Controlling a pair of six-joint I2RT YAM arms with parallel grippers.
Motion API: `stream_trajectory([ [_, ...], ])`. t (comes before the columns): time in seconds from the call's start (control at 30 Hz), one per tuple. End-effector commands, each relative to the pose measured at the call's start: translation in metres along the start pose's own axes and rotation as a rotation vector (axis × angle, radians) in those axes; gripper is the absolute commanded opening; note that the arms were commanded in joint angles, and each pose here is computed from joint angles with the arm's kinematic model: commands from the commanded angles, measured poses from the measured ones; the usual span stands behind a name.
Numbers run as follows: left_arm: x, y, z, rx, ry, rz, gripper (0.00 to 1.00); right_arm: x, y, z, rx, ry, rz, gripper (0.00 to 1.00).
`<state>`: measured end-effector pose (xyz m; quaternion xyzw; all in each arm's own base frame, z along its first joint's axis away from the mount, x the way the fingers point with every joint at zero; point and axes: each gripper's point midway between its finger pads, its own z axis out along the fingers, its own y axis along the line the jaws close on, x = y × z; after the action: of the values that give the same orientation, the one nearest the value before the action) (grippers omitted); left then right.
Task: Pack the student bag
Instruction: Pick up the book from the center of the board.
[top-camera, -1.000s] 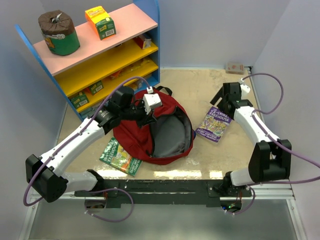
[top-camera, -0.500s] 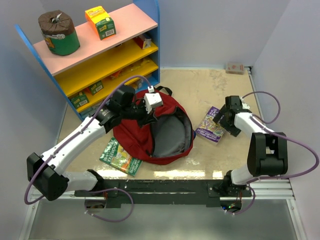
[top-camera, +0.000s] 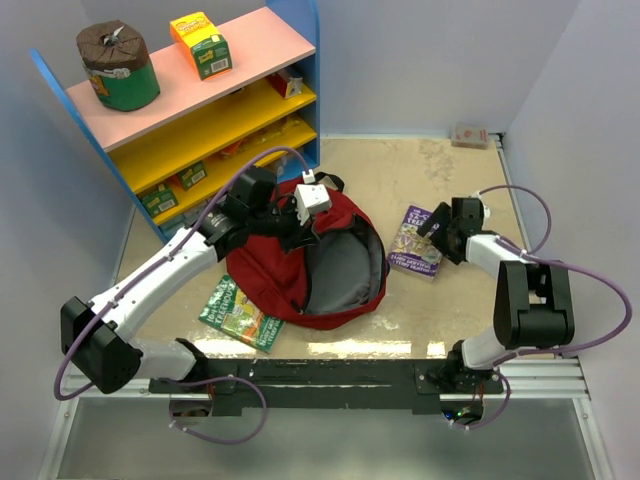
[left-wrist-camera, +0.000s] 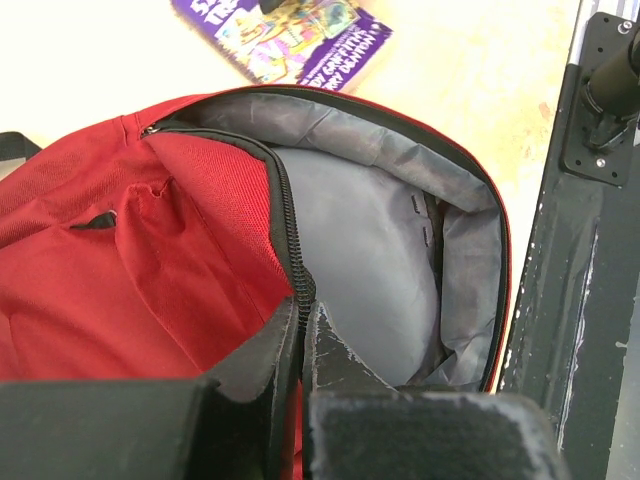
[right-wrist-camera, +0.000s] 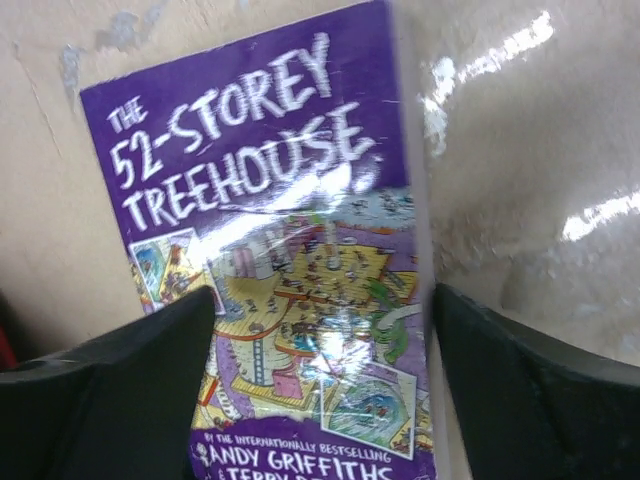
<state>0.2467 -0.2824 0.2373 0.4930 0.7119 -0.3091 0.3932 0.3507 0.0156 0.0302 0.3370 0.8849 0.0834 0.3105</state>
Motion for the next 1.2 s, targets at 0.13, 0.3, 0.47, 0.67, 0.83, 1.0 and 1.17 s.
stream_trajectory([
  [0.13, -0.027, -0.001, -0.004, 0.011, -0.059, 0.058, 0.05, 0.048, -0.009, 0.012, 0.0, 0.123, 0.023, 0.48],
  [0.3, -0.028, -0.002, -0.005, 0.014, -0.064, 0.053, 0.05, 0.05, -0.016, 0.007, -0.001, 0.1, 0.002, 0.0],
  [0.47, -0.028, -0.004, -0.005, 0.018, -0.067, 0.046, 0.05, 0.023, 0.008, -0.019, -0.105, 0.001, -0.025, 0.0],
  [0.67, -0.025, -0.005, -0.006, 0.014, -0.07, 0.045, 0.05, -0.047, 0.077, -0.109, -0.386, -0.227, -0.07, 0.0],
  [0.83, -0.025, -0.004, -0.008, -0.001, -0.072, 0.05, 0.05, -0.074, 0.118, -0.18, -0.58, -0.303, -0.067, 0.0],
  [1.0, -0.025, -0.002, -0.008, -0.017, -0.078, 0.046, 0.05, -0.094, 0.151, -0.266, -0.73, -0.379, -0.081, 0.0],
  [1.17, -0.026, -0.002, -0.009, -0.02, -0.086, 0.033, 0.05, -0.085, 0.16, -0.308, -0.765, -0.355, -0.088, 0.0],
])
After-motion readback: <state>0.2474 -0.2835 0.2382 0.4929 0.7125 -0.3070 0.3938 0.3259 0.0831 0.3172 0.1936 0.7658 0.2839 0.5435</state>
